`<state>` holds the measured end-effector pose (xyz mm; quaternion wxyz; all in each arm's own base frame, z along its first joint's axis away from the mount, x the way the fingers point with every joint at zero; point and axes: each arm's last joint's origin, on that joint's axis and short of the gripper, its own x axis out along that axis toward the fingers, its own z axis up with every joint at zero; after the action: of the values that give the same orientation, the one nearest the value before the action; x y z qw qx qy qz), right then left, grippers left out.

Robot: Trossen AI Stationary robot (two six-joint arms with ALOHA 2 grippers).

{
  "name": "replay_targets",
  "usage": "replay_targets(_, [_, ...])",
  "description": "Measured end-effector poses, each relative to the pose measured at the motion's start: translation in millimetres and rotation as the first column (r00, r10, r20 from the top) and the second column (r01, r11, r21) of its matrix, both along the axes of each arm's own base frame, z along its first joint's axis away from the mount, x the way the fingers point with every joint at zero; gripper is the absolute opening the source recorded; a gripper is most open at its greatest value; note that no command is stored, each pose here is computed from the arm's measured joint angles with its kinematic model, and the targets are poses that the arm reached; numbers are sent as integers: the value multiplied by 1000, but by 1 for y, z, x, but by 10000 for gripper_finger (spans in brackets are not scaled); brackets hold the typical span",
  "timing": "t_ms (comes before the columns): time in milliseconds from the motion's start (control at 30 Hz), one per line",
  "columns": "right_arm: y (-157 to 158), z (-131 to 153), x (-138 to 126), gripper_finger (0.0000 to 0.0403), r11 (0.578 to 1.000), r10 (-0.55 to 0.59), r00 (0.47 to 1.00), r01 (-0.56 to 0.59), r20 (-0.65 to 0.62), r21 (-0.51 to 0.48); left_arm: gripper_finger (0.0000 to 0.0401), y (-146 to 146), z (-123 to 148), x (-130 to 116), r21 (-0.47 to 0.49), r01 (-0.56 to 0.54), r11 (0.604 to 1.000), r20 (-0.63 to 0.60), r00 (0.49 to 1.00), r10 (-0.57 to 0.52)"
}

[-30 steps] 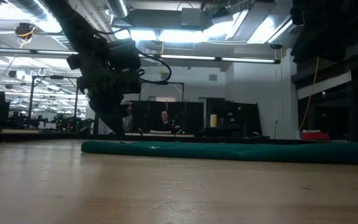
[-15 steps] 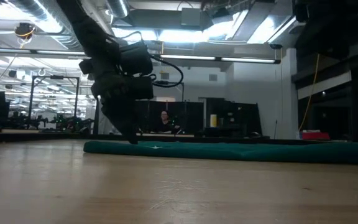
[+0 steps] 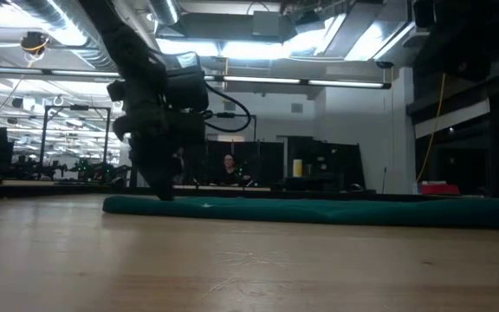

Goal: Fold microfiber towels
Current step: Fold the green towel

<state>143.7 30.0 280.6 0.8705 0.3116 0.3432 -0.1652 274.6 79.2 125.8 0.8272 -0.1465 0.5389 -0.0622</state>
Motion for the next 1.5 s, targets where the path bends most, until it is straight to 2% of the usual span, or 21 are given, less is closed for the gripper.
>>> replay_targets(300, [0, 0, 0, 90, 1000, -5, 1000, 5, 1, 4, 61, -15, 0, 3, -24, 17, 1000, -18, 1000, -18])
replay_targets(600, [0, 0, 0, 77, 1000, -4, 1000, 4, 1, 4, 59, -27, 12, -4, -19, 52, 998, -51, 997, -53])
replay_targets(733, [0, 0, 0, 80, 1000, -4, 1000, 4, 0, 4, 59, -33, 18, -4, -12, 70, 997, -29, 997, -71])
replay_targets(1000, [0, 0, 0, 88, 1000, -4, 1000, 4, 1, 4, 61, -30, 18, -3, 34, 46, 998, -21, 999, -46])
replay_targets(1267, [3, 0, 0, 76, 1000, 18, 1000, -18, -1, 9, 61, -28, 18, -3, 28, 32, 999, -27, 999, -31])
replay_targets(1500, [8, 0, -2, 81, 1000, 22, 1000, -22, 7, 7, 61, -35, 14, -2, 16, 42, 999, -45, 998, -41])
